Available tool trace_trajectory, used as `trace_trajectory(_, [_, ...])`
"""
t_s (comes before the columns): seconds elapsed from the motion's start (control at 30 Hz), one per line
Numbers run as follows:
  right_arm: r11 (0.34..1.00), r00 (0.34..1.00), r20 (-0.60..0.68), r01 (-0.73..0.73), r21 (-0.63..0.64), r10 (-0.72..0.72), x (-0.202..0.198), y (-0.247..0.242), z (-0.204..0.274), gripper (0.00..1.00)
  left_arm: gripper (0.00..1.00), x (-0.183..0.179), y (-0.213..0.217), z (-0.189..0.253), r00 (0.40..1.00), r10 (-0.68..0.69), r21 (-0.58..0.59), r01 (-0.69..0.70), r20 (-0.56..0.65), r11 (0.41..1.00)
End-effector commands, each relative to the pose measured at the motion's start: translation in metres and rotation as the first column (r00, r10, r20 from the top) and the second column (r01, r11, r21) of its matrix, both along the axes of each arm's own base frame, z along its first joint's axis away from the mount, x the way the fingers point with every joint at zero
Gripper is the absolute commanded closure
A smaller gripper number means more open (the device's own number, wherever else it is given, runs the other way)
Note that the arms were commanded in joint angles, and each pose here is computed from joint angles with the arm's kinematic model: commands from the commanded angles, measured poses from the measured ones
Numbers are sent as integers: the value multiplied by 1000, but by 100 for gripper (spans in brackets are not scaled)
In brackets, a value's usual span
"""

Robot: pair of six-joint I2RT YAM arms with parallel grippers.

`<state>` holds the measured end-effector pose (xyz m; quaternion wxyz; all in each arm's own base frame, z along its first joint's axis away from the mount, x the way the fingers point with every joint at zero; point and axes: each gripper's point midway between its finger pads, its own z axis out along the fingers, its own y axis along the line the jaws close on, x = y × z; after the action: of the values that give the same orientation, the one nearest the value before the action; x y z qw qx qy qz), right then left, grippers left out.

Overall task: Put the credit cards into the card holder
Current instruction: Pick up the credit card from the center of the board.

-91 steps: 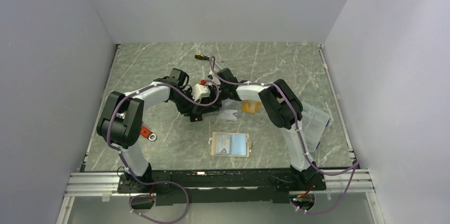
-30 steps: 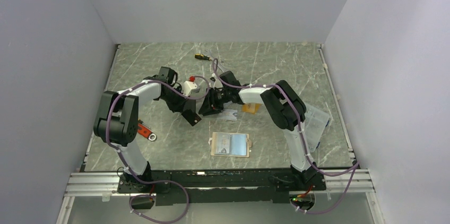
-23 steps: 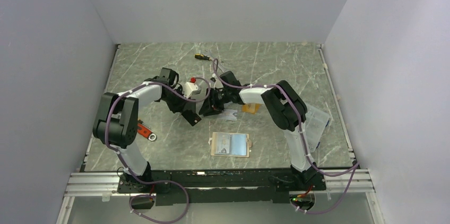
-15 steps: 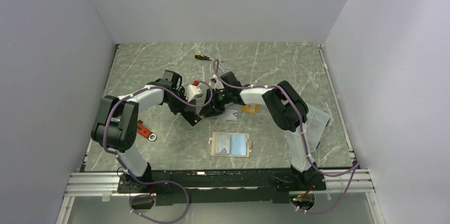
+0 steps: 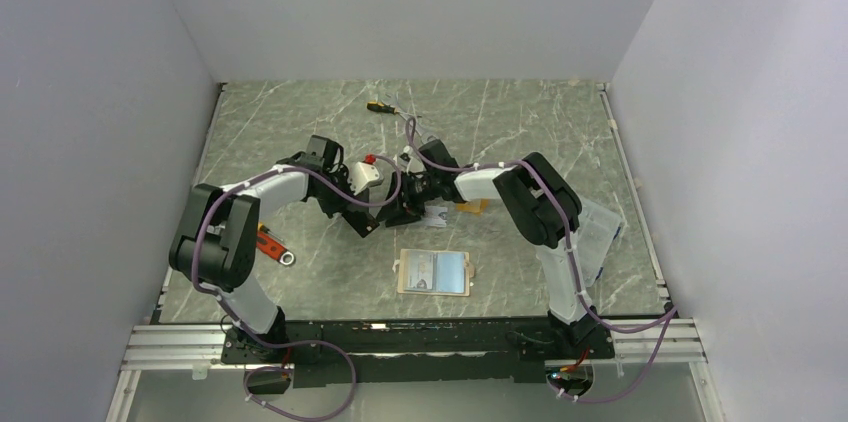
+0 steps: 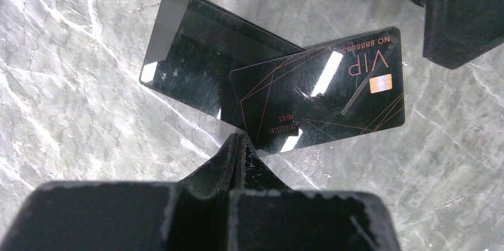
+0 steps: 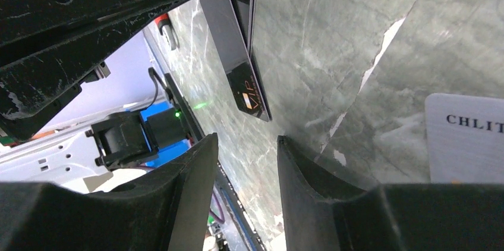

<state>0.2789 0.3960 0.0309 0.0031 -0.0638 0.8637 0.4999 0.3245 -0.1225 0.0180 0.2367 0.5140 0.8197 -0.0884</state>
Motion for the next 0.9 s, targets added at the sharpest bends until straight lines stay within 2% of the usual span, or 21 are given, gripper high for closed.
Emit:
trace_trajectory(0.0, [1000, 999, -46, -2, -19, 2, -11, -2, -11, 55, 100, -18, -2, -9, 998, -1, -12, 1, -55, 1000])
trace_trajectory(0.13, [999, 998, -66, -1, -41, -1, -17, 0, -15, 55, 100, -19, -3, -9, 998, 4, -22, -5, -56, 1000])
trace_trajectory(0.5, [995, 993, -71, 95, 27, -93, -5, 22, -10, 55, 100, -15, -4, -4, 995, 51, -113, -60, -80, 992])
trace_trajectory(0.87, [974, 984, 11, 173, 150, -176, 16, 31, 24, 56, 100, -13, -1, -3, 995, 61, -134, -71, -77, 988])
